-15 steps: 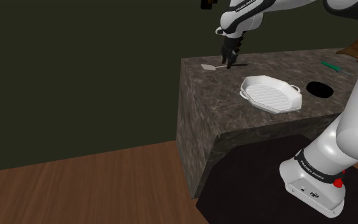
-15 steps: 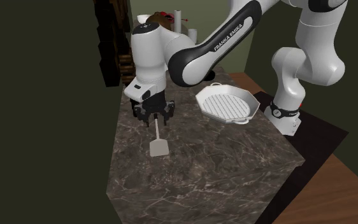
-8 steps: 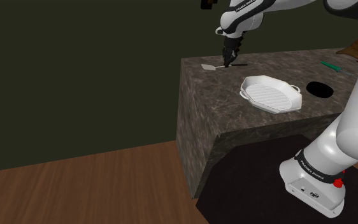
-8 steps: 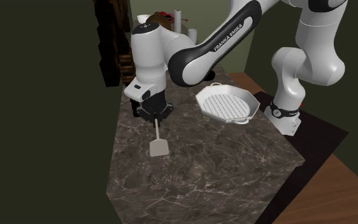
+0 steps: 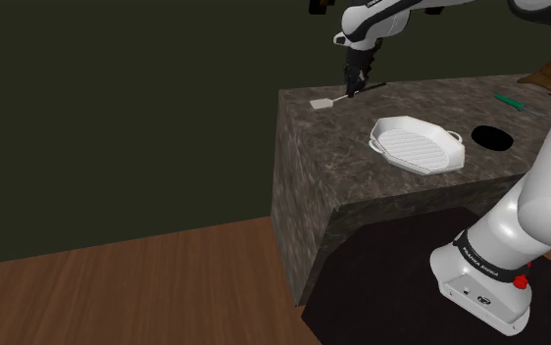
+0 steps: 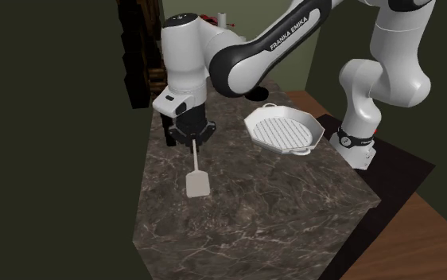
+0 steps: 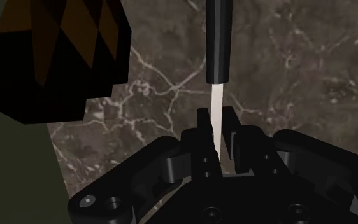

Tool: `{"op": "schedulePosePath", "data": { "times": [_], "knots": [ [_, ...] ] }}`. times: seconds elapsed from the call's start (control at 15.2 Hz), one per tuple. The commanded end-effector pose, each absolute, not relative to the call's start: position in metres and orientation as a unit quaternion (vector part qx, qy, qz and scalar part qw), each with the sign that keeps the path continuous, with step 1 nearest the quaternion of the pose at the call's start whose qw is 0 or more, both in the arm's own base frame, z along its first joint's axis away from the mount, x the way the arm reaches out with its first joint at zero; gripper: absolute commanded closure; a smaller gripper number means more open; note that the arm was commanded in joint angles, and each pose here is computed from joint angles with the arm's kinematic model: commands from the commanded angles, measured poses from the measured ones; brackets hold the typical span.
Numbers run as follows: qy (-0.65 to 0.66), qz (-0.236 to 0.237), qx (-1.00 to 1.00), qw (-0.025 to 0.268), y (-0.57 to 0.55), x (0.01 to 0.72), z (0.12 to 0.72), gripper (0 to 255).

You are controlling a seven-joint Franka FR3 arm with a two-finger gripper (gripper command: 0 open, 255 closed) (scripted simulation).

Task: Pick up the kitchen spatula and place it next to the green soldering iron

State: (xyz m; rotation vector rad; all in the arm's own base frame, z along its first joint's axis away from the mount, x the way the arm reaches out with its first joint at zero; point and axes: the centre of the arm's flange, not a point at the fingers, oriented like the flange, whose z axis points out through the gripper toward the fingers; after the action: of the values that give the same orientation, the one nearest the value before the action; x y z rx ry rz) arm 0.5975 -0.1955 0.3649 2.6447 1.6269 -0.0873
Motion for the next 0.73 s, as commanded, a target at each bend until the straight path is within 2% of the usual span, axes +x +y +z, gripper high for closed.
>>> {"op": "schedulePosePath", "data": {
  "times": [0.0,0.66],
  "knots": [
    [0.524,-0.028,0.851,0.018,-0.195,0.597,0.375,255],
    [0.524,-0.028,0.851,0.018,-0.195,0.597,0.428,255]
  ]
}}
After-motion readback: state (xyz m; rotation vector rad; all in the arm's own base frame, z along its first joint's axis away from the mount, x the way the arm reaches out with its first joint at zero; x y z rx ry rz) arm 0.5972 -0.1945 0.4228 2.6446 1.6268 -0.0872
